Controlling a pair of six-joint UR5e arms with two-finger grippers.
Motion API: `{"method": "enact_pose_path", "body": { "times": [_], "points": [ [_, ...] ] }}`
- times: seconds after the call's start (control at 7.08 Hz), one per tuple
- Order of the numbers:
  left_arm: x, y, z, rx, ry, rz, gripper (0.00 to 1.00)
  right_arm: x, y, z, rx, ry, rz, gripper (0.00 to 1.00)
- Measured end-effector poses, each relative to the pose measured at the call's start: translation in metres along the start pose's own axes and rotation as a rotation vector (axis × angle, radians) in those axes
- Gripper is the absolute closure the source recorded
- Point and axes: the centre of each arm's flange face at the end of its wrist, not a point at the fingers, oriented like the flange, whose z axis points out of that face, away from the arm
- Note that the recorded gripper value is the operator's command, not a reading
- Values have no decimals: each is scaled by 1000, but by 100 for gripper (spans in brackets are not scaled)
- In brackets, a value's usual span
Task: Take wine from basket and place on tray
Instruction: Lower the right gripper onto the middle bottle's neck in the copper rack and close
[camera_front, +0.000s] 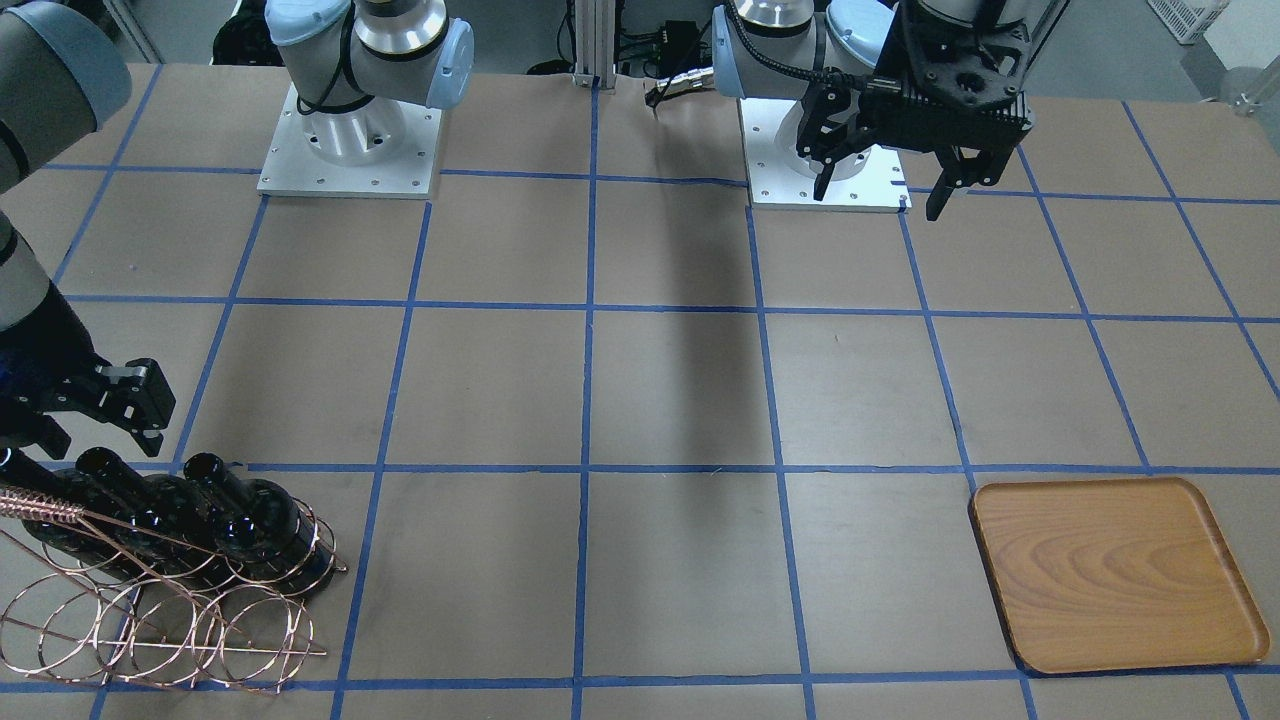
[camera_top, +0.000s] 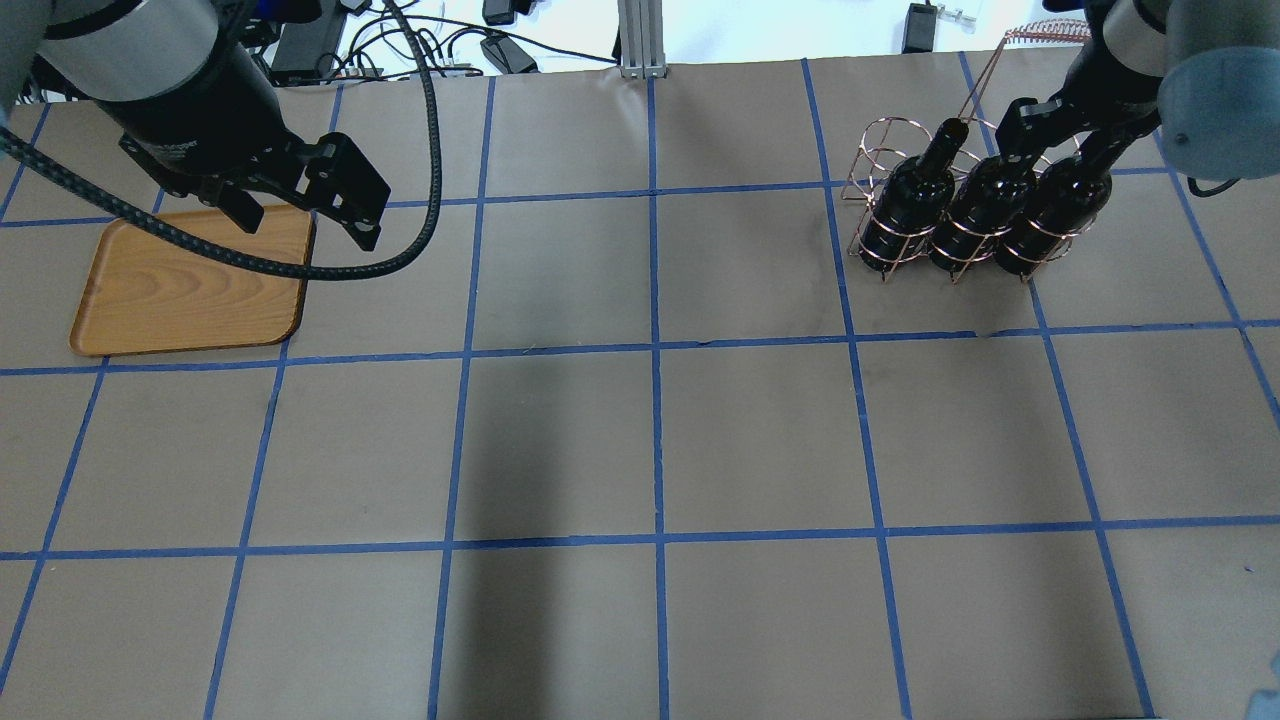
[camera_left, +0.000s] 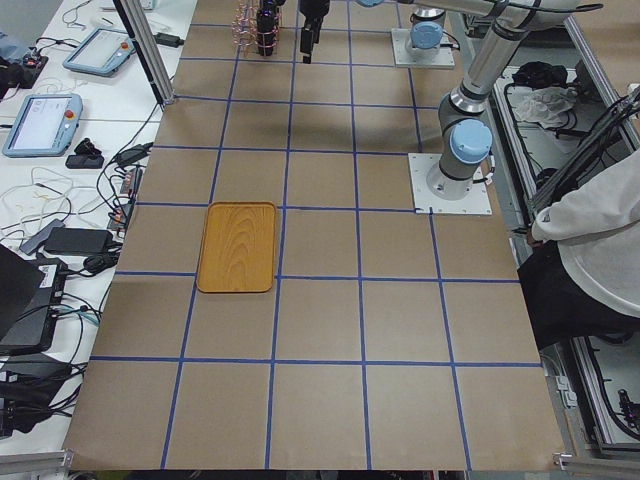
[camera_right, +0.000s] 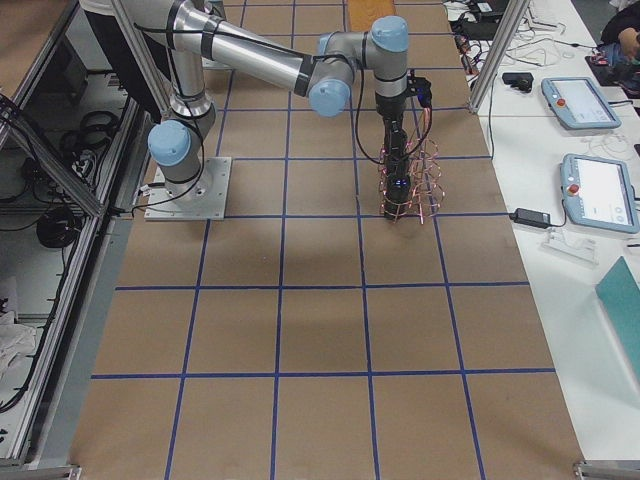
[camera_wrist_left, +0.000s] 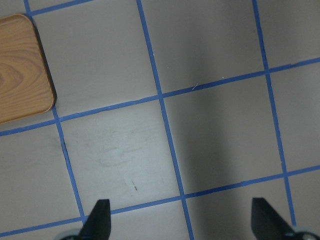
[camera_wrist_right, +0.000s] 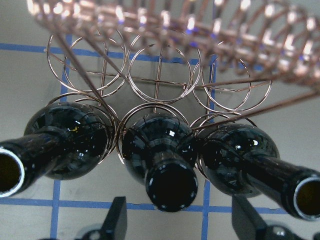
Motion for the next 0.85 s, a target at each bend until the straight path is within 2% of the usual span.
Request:
{"method": "enact_pose_path", "body": {
  "times": [0.14, 0.56, 0.71, 0.85],
  "points": [
    [0, 0, 0, 0, 0, 0, 0, 2, -4, 5, 10, 0, 1, 29],
    [0, 0, -1, 2, 0, 0, 0, -1, -11, 11, 51, -45, 11, 29],
    [0, 0, -1, 2, -1, 0, 0, -1, -12, 10, 54, -48, 14, 34],
    [0, 0, -1, 2, -1, -1, 0, -1, -12, 11, 54, -49, 16, 46]
  ]
}}
